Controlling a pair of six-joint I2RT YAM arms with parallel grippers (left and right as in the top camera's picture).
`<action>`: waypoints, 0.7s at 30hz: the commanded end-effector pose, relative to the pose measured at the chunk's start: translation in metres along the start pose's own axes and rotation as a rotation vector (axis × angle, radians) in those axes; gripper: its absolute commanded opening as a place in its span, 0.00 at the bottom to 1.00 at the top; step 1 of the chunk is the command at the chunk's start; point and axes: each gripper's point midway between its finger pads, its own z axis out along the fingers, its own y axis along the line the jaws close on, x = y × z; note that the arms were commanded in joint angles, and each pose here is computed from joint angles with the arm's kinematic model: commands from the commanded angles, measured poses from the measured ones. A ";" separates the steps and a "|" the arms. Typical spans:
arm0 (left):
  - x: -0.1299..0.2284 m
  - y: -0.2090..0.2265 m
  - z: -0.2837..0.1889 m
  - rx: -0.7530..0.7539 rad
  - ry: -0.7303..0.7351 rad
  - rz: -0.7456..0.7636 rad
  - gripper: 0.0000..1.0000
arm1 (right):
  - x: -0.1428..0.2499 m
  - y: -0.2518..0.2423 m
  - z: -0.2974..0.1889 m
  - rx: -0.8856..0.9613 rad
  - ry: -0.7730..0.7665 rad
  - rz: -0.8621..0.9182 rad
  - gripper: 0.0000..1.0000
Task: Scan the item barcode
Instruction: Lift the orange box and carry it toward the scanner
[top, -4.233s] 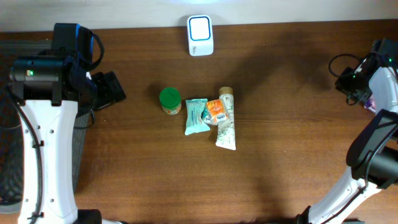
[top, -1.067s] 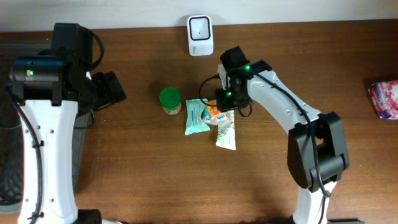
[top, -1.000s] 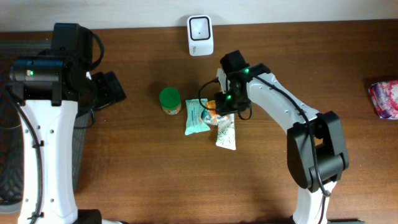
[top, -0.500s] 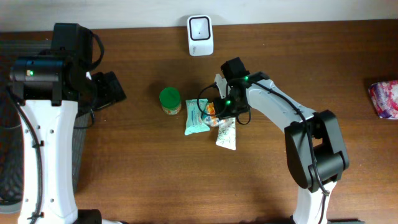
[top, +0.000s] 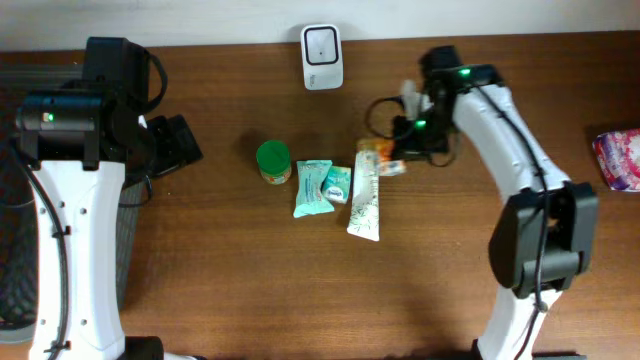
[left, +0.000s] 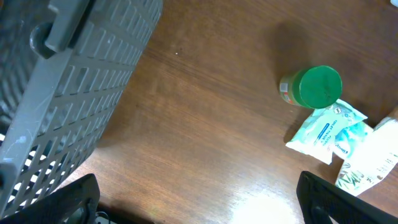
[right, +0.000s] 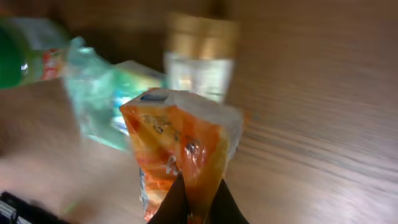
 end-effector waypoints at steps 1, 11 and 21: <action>-0.001 0.002 -0.008 0.011 -0.023 -0.020 0.99 | 0.003 -0.011 -0.023 -0.077 -0.013 -0.072 0.04; -0.001 0.002 -0.008 0.011 -0.023 -0.020 0.99 | 0.021 0.071 -0.053 -0.715 -0.065 -0.259 0.04; -0.001 0.002 -0.008 0.011 -0.023 -0.020 0.99 | 0.011 0.098 -0.083 -0.945 -0.148 -0.274 0.04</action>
